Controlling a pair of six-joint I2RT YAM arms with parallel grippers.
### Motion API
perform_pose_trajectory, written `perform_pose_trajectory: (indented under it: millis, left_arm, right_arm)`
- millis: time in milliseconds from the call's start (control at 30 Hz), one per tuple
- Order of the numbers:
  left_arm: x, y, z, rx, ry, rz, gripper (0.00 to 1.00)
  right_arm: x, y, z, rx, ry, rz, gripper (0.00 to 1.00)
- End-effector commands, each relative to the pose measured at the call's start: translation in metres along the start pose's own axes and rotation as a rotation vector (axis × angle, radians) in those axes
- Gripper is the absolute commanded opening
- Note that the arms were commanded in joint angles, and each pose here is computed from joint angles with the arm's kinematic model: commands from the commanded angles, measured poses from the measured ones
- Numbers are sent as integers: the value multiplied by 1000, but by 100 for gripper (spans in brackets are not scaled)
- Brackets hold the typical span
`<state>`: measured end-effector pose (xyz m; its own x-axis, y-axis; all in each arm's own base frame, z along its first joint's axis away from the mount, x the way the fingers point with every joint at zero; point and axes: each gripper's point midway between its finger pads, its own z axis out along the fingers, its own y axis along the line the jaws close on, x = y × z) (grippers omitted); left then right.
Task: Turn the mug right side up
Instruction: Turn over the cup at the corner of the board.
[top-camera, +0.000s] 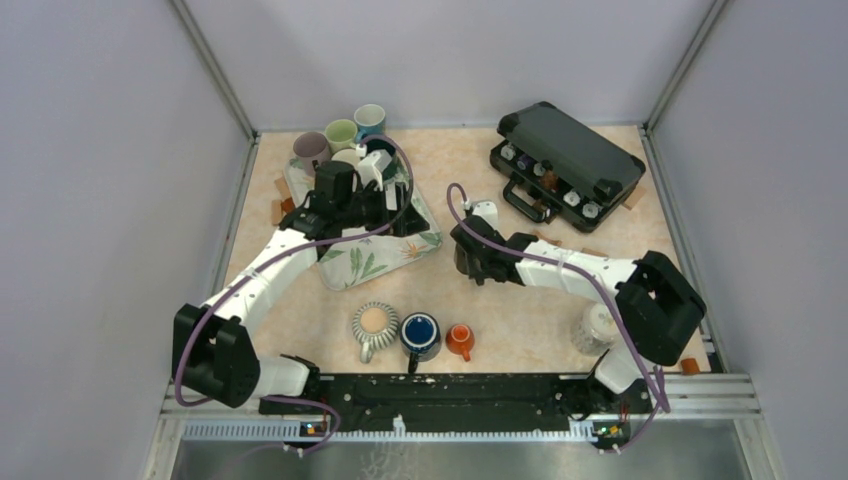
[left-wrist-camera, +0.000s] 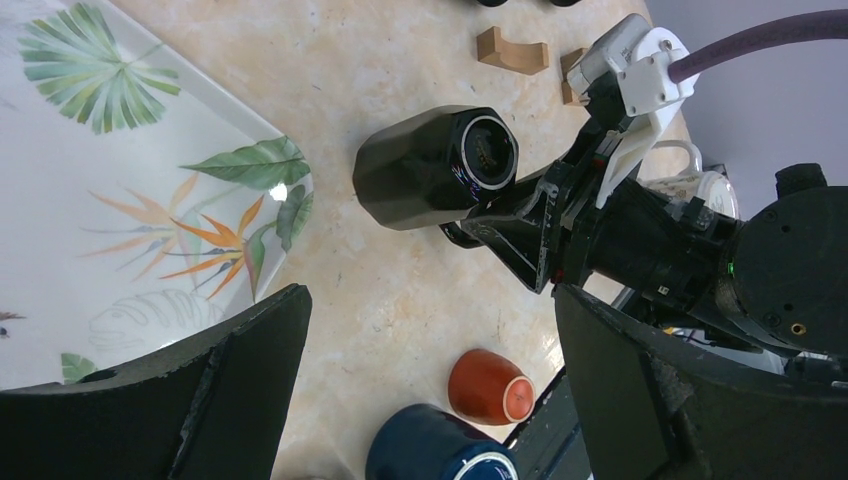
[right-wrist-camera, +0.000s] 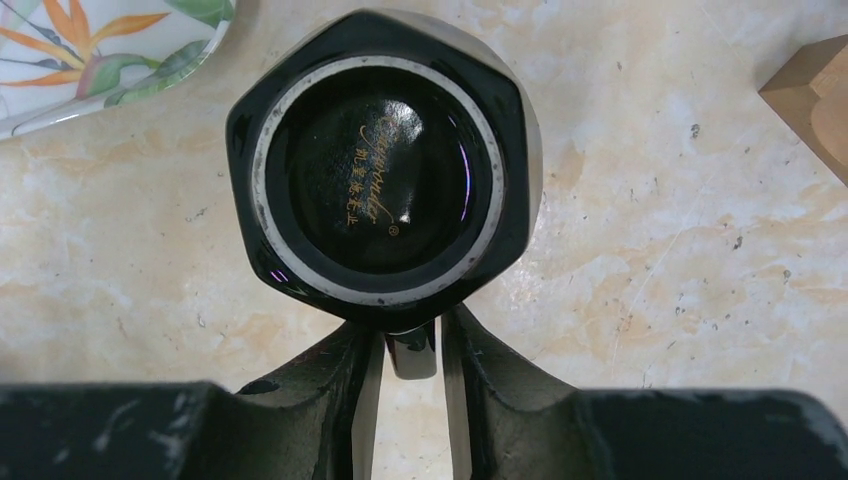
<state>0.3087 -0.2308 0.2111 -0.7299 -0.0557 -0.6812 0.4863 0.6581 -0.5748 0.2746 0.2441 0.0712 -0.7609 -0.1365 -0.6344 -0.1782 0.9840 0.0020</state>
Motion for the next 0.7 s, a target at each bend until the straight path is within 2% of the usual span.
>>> perform_pose_trajectory:
  millis: [0,100,233,667]
  left_arm:
    - [-7,-4,2,28,-35,-6,98]
    - [-6,-6,2,40,-42,-29,99]
    - [-3,-11,2,68,-49,-74,98]
    - [-5,-18,0,116,-108,-187,98]
  right_arm:
    - [-27,9,-3,2,-89,33,26]
    - [-27,9,-2,1,-93,29,19]
    - [-33,10,-7,-9,-106,36,1]
    - [-74,12,-42,-144,-214,179,0]
